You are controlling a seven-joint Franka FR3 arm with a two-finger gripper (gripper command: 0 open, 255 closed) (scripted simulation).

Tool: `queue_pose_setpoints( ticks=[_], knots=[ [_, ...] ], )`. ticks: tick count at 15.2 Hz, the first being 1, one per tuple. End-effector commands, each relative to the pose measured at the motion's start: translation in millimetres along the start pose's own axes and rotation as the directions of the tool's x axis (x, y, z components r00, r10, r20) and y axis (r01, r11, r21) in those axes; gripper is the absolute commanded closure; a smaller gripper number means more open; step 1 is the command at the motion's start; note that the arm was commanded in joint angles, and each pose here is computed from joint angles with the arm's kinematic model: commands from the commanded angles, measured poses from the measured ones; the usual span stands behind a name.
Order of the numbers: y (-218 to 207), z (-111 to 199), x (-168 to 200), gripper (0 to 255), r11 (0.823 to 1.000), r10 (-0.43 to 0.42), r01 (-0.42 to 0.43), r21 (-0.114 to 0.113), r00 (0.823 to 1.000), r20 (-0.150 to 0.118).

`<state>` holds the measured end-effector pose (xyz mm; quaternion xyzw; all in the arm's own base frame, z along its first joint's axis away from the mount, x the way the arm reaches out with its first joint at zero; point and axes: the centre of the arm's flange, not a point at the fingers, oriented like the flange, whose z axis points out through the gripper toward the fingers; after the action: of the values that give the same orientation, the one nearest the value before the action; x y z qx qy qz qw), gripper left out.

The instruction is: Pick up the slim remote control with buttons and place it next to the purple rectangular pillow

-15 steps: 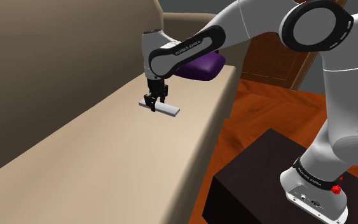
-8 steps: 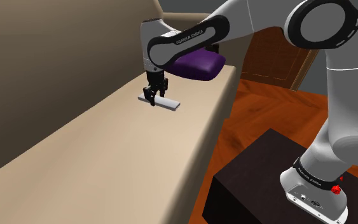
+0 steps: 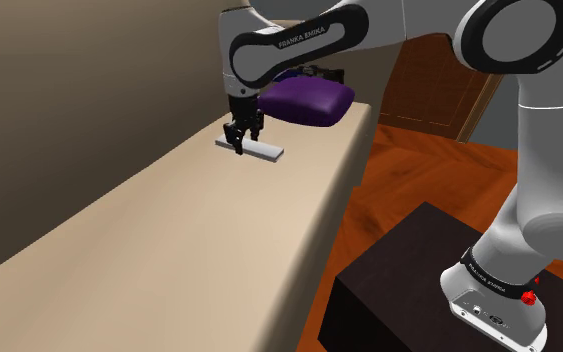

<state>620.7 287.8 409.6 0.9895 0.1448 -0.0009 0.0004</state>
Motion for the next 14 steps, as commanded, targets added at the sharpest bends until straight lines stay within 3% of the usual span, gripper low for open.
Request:
queue_pose_setpoints(
  ticks=[1, 14],
  knots=[
    [-0.8, -11.4, 0.0, 255, 1.0, 0.0, 0.0, 0.0, 1.0, 0.0],
    [-0.8, -80.1, -0.1, 255, 1.0, 0.0, 0.0, 0.0, 1.0, 0.0]
  ],
)
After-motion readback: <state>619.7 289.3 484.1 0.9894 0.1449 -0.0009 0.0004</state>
